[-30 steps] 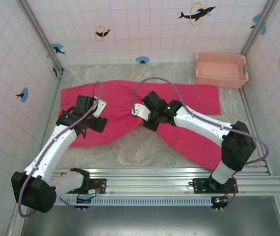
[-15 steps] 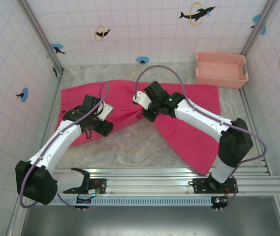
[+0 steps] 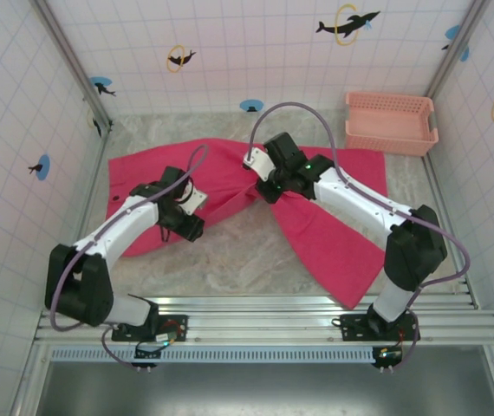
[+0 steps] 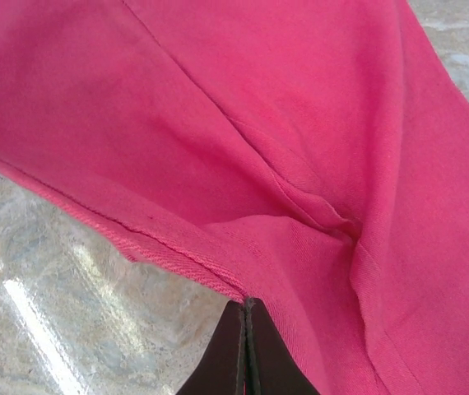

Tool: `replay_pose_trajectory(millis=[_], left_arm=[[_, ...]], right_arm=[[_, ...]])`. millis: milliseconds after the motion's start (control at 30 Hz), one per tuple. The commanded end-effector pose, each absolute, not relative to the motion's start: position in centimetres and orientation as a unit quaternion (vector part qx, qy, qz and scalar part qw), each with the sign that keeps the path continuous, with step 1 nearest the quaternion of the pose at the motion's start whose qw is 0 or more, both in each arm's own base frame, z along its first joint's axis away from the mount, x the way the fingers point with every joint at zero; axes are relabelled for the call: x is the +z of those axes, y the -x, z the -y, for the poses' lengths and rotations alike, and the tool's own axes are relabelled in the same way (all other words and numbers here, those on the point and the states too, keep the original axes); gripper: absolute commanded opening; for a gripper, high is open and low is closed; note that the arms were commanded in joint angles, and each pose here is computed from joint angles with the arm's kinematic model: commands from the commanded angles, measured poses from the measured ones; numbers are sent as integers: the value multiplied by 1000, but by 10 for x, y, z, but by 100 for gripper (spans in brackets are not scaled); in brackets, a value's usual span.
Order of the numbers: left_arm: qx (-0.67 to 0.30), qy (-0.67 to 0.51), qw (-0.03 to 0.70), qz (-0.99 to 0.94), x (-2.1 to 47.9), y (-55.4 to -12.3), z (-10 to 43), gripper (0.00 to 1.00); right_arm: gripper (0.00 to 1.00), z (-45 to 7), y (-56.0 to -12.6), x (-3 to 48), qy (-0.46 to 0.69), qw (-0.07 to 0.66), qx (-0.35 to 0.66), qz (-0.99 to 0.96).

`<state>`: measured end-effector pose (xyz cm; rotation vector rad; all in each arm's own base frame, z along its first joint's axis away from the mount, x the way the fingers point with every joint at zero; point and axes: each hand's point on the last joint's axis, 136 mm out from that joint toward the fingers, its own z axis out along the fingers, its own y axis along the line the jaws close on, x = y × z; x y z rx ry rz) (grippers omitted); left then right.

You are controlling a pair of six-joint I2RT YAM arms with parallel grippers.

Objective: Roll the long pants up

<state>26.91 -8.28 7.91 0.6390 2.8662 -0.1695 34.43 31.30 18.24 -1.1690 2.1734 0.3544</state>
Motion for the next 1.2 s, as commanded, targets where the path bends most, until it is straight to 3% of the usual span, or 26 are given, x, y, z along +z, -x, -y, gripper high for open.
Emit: replay_pose_trajectory(millis=[0, 100, 667, 967, 1167], left_arm=[[-41, -208, 51, -976, 67, -268, 79, 50], [-8, -211, 18, -977, 55, -272, 68, 0], [148, -146, 74, -975, 112, -297, -14, 0], [265, -188, 161, -932, 219, -370, -40, 0], [263, -242, 157, -921, 221, -427, -29, 6]], right_arm=[[0, -324, -361, 208, 431, 359, 157, -813], [0, -319, -364, 207, 427, 357, 156, -816], [0, -265, -366, 203, 397, 334, 127, -845], [0, -253, -378, 207, 387, 325, 122, -854], [0, -240, -409, 192, 364, 301, 125, -872]])
